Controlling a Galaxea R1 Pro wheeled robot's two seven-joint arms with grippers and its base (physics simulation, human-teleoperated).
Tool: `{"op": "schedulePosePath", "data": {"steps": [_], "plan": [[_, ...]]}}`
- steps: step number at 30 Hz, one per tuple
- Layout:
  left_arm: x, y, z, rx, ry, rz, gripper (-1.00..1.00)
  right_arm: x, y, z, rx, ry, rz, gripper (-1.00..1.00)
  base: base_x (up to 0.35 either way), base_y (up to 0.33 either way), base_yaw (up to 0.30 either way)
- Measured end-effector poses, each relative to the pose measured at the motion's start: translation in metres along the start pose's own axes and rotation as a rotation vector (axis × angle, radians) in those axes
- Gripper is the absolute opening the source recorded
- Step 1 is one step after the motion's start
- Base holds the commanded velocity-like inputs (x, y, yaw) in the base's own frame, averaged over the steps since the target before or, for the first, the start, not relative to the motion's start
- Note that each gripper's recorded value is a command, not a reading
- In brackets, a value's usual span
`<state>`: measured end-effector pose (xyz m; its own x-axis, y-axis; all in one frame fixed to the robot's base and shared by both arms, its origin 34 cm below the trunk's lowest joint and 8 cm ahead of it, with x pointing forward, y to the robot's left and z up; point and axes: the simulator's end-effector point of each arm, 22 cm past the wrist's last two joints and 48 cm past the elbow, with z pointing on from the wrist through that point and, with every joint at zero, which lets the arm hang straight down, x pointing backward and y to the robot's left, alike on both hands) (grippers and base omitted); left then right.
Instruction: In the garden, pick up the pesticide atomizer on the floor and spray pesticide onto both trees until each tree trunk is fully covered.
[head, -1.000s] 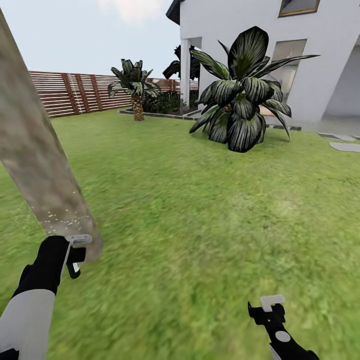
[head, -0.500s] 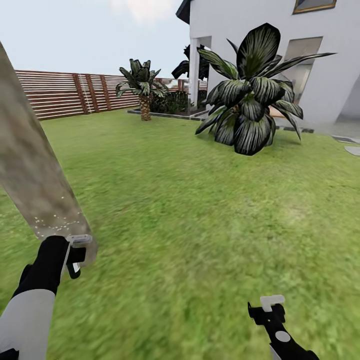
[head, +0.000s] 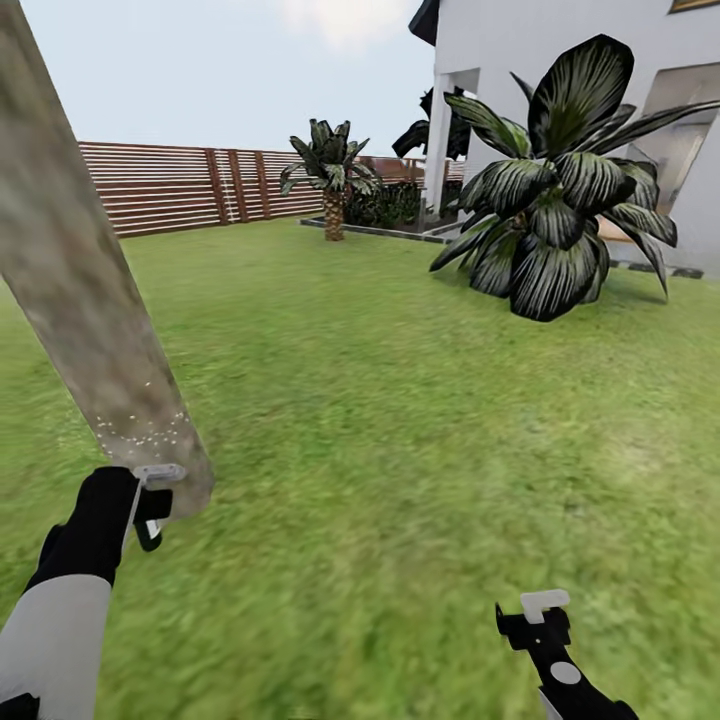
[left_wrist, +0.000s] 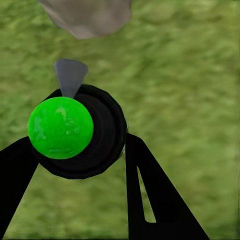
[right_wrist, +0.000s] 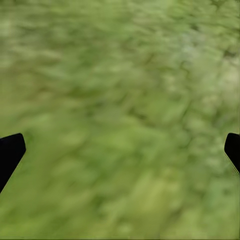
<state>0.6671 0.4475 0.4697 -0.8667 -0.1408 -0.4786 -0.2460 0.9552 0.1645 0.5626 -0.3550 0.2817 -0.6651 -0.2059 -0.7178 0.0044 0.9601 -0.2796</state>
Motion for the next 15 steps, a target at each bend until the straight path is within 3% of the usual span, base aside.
{"op": "schedulePosePath", "data": {"steps": [8,15], "plan": [[-0.013,-0.005,-0.006,0.010,-0.017,-0.004,-1.00,0.001,-0.003,0.000,0.004,0.002,-0.001,1.00,0.209,-0.145,0.018],[-0.046,-0.004,-0.021,0.010,-0.071,-0.015,-1.00,0.001,-0.002,0.000,0.003,0.001,0.000,1.00,0.026,-0.004,0.051]]}}
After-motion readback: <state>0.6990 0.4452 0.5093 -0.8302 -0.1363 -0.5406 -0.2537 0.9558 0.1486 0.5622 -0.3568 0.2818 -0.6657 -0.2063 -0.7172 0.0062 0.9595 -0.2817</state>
